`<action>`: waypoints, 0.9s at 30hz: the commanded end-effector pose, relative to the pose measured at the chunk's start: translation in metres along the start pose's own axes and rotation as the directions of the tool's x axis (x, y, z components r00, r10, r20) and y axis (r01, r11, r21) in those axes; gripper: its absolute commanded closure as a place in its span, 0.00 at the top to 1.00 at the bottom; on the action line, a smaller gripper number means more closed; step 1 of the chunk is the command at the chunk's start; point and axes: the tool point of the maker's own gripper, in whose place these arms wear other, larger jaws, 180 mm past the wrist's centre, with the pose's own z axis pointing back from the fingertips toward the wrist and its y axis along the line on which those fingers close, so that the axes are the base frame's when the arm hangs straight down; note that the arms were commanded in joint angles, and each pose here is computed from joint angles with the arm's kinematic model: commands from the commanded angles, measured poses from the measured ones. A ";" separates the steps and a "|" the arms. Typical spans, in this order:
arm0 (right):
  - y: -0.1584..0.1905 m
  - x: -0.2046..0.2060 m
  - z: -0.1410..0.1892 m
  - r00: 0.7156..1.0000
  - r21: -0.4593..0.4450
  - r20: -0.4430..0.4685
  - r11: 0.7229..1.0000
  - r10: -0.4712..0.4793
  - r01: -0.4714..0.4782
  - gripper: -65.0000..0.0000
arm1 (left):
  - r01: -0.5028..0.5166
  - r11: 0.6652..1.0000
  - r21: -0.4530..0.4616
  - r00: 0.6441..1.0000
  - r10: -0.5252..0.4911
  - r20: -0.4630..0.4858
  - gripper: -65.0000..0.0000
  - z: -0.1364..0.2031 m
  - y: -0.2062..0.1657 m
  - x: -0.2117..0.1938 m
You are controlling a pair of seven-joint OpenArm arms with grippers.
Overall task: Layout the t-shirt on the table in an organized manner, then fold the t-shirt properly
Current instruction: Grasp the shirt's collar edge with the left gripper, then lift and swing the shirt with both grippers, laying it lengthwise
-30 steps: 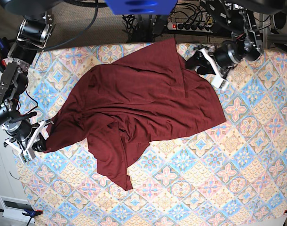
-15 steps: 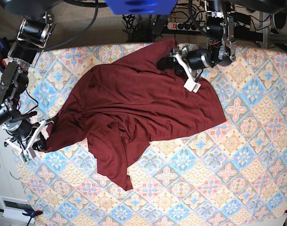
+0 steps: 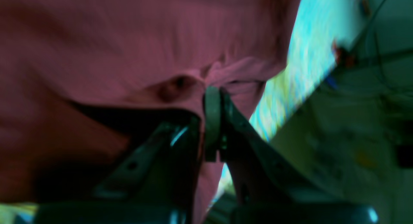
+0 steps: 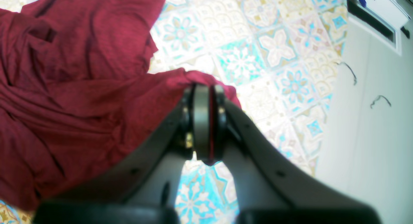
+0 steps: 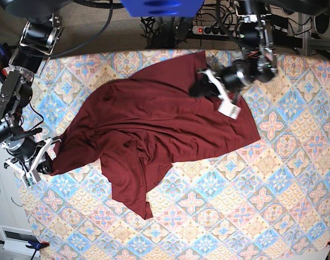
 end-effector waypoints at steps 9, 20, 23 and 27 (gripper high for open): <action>-0.008 0.036 0.018 0.992 -0.045 0.108 0.998 0.057 -0.053 0.01 | 0.166 0.962 0.218 0.931 -0.226 0.287 0.00 0.114 0.037 0.106; 0.001 0.074 -0.010 0.985 0.025 0.169 1.000 0.013 -0.018 0.01 | 0.079 0.919 0.385 0.834 -0.272 0.479 0.00 0.191 0.115 0.209; 0.001 0.086 -0.022 0.986 0.055 0.169 0.998 0.004 -0.014 0.01 | 0.016 0.925 0.379 0.819 -0.230 0.526 0.00 0.200 0.140 0.235; 0.011 0.110 -0.041 0.972 0.124 0.224 0.991 -0.069 0.041 0.01 | -0.040 0.931 0.364 0.772 -0.203 0.603 0.00 0.210 0.159 0.273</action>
